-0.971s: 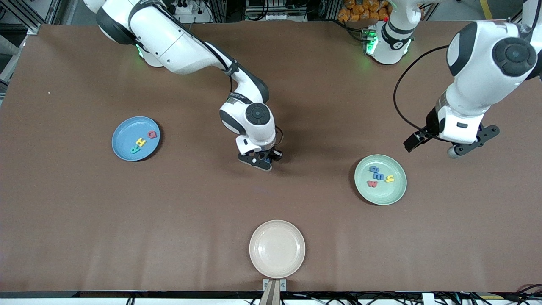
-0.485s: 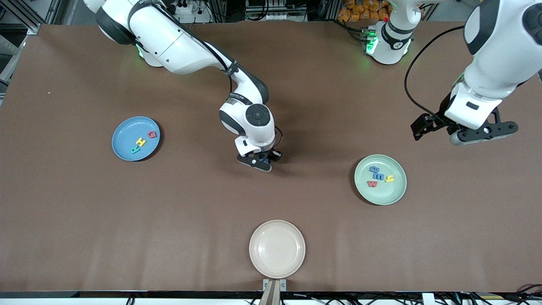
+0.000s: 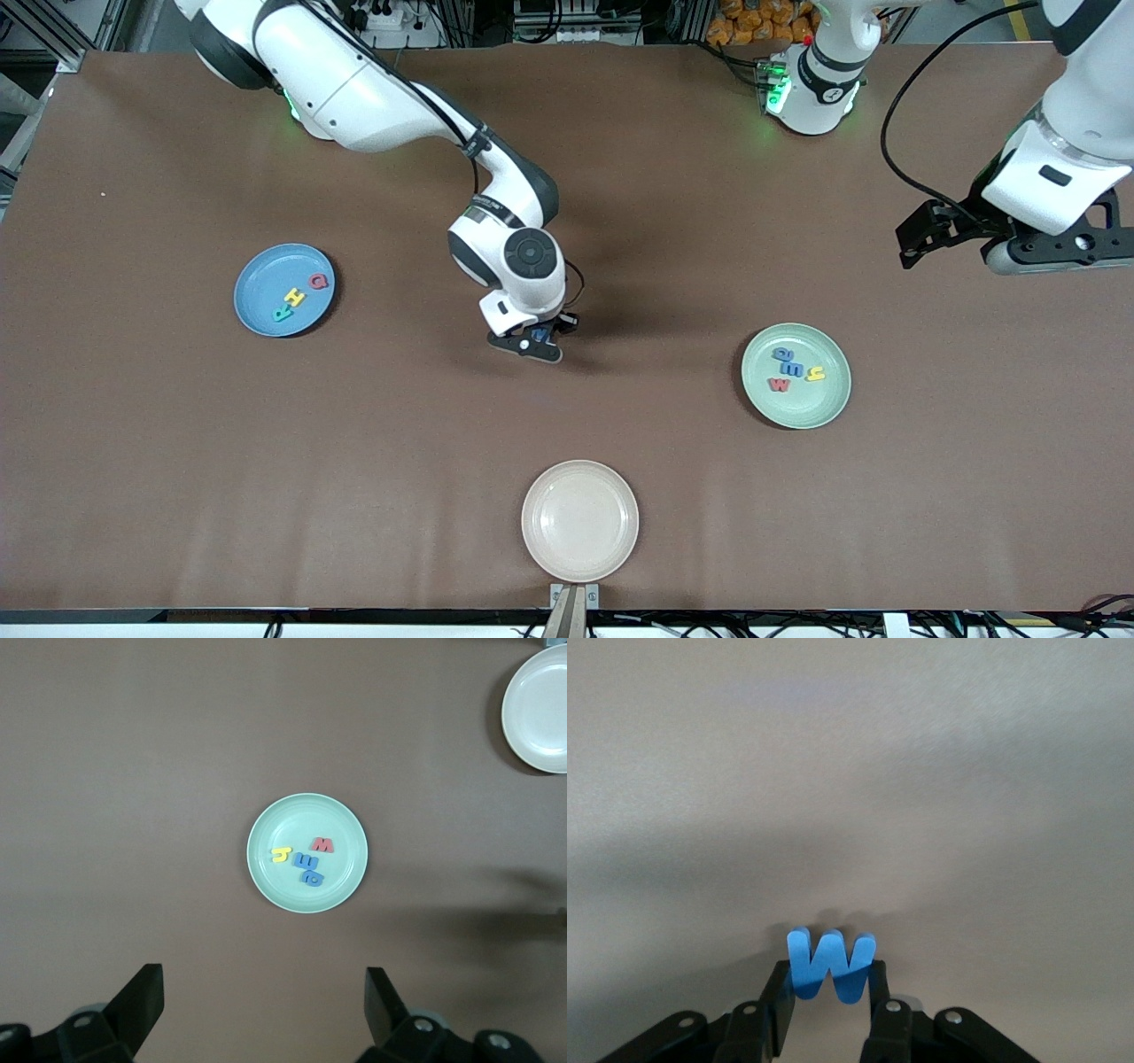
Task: Sort uppercase to blue plate, lowercase to green plate
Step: 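Carry blue W onto the blue plate and open the right gripper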
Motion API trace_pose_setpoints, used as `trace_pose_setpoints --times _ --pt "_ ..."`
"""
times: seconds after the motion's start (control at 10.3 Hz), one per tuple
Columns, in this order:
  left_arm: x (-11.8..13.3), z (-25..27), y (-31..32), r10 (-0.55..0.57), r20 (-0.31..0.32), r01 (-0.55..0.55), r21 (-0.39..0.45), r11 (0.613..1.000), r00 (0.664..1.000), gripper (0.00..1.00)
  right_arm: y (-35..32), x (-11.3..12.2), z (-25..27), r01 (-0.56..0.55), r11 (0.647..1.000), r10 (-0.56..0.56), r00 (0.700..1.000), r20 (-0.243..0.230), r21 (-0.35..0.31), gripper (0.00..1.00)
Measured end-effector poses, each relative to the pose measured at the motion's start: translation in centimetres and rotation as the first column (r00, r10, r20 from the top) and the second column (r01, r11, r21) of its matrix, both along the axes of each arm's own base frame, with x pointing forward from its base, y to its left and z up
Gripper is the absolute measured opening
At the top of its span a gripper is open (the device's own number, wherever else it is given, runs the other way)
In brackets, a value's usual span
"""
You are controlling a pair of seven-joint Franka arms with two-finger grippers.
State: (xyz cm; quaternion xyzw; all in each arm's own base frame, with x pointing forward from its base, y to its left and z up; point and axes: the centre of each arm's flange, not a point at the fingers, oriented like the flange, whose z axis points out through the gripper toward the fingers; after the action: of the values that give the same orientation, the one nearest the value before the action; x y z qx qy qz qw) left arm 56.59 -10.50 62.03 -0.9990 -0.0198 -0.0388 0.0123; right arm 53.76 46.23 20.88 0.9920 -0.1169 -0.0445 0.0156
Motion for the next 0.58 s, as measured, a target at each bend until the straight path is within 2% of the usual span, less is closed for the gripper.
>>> trace_pose_setpoints --times 0.29,0.58 --pt "0.6 -0.3 0.0 -0.042 -0.026 0.042 0.001 0.999 0.999 1.00 -3.7 1.1 2.3 -0.160 0.987 0.155 0.983 -0.101 -0.036 0.38" --pt "0.6 0.2 0.1 -0.067 -0.022 0.067 0.002 0.998 0.997 1.00 -7.7 0.4 3.1 -0.331 0.943 0.323 0.934 -0.149 -0.031 0.38"
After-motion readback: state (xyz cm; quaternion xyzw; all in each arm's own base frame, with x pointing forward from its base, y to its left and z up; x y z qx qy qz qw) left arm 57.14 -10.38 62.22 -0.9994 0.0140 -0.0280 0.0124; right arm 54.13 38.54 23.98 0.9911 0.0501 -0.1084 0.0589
